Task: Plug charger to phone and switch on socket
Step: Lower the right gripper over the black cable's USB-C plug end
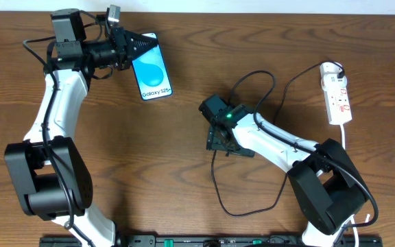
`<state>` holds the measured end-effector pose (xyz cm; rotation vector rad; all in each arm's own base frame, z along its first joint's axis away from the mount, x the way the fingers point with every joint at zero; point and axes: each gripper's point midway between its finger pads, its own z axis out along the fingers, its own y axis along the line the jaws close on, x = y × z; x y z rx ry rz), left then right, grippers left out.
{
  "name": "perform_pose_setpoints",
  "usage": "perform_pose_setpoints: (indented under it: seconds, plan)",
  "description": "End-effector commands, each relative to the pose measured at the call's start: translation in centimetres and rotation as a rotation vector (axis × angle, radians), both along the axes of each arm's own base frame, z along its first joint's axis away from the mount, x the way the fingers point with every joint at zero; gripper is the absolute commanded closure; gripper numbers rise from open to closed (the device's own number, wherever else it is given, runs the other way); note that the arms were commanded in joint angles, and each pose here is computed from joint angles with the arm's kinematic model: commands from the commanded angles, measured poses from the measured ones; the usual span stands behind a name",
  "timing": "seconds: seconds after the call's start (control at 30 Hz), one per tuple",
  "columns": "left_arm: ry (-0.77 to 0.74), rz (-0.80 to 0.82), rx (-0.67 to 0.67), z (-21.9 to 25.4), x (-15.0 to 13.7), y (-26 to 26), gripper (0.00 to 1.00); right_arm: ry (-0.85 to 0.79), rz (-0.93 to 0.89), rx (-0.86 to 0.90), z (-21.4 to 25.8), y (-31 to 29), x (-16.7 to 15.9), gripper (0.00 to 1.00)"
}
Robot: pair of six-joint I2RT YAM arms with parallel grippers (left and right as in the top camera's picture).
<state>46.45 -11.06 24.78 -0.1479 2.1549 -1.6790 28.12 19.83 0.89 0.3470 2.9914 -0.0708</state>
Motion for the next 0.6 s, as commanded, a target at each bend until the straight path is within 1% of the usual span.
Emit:
perform_pose_setpoints:
  seconds: [0.0, 0.2, 0.33, 0.47, 0.57]
  plan:
    - [-0.05, -0.037, -0.016, 1.9, -0.8, -0.3, 0.93, -0.02, -0.104, -0.009, -0.2, -0.2, 0.2, 0.09]
    - [-0.05, -0.037, -0.016, 1.9, -0.8, -0.3, 0.93, -0.025, -0.247, 0.059, -0.2, 0.8, 0.3, 0.09]
    - [-0.05, -0.037, -0.016, 1.9, -0.8, -0.3, 0.93, -0.038, -0.247, 0.149, -0.1, 2.7, 1.2, 0.07]
    - [-0.05, -0.037, -0.016, 1.9, -0.8, -0.3, 0.93, -0.044, -0.243, 0.153, -0.1, 2.7, 1.3, 0.07]
    - [-0.05, -0.037, -0.016, 1.9, -0.8, -0.3, 0.92, -0.046, -0.229, 0.143, -0.1, 2.6, 1.3, 0.09]
